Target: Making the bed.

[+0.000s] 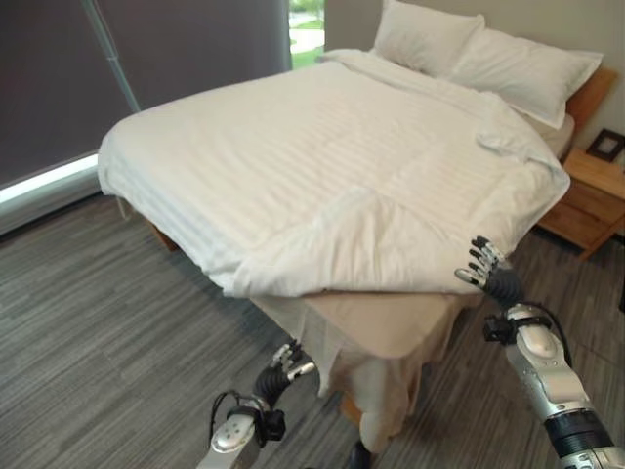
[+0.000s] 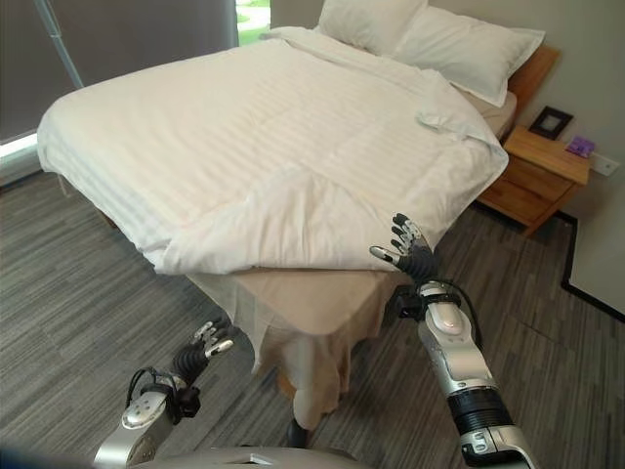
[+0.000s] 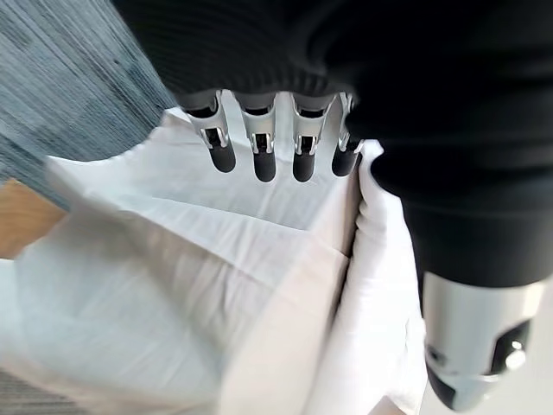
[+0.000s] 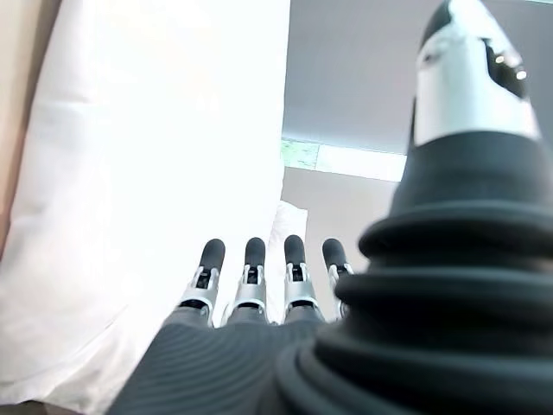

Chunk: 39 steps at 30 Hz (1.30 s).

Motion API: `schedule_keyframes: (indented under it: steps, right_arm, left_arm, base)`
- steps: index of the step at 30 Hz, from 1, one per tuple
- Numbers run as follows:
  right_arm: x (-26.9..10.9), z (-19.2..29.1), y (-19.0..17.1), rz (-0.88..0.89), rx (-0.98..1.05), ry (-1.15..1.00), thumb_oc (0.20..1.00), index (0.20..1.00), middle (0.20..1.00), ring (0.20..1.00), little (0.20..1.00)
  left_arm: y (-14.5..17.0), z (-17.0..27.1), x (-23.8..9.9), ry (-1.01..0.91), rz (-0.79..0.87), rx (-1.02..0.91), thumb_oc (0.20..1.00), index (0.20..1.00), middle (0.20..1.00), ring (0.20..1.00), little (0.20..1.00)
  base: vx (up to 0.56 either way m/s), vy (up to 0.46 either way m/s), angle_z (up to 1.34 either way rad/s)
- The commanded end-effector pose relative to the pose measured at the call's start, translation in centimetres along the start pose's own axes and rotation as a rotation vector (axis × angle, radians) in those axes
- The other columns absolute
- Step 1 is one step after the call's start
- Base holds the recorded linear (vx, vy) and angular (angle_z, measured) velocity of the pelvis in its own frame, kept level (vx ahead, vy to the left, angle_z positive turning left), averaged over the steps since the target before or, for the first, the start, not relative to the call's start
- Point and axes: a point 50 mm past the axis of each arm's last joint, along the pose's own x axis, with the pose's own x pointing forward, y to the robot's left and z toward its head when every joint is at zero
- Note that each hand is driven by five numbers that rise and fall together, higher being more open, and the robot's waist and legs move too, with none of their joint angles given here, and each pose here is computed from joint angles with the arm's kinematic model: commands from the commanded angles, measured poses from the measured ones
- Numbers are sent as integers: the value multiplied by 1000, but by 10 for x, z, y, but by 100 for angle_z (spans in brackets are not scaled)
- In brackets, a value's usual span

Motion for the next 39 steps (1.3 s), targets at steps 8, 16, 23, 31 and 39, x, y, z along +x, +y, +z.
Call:
schedule_keyframes:
  steps: [8,16,23,31,39]
  right_arm:
    - [108,130,-43,-130,-619,-152,1000,1000,1000,1000,1000]
    - [137,200,-43,-259,-757,-159,1000,1000,1000,1000,1000]
    - [132,242,-69,-409,-730,-160,1000,1000,1000,1000,1000]
    - [108,272,-117,-593,-946,-117,1000,1000,1000,1000,1000]
    - [81,300,-153,-740,-1383,18,1000,1000,1000,1000,1000]
  left_arm:
    - [-7,24,9,-69,-129,59,1000,1000,1000,1000,1000]
    - [-4,29,12,-59,-142,112,1000,1000,1000,1000,1000]
    - [8,44,3,-119,-104,113,1000,1000,1000,1000,1000]
    - [28,43,-17,-112,-60,90,1000,1000,1000,1000,1000]
    - [10,44,-9,-133,-114,38,1000,1000,1000,1000,1000]
  base:
    - [-31,10,6]
    - [-59,10,15]
    - [-77,11,30]
    - [-61,-3,21]
    - [-52,-23,15]
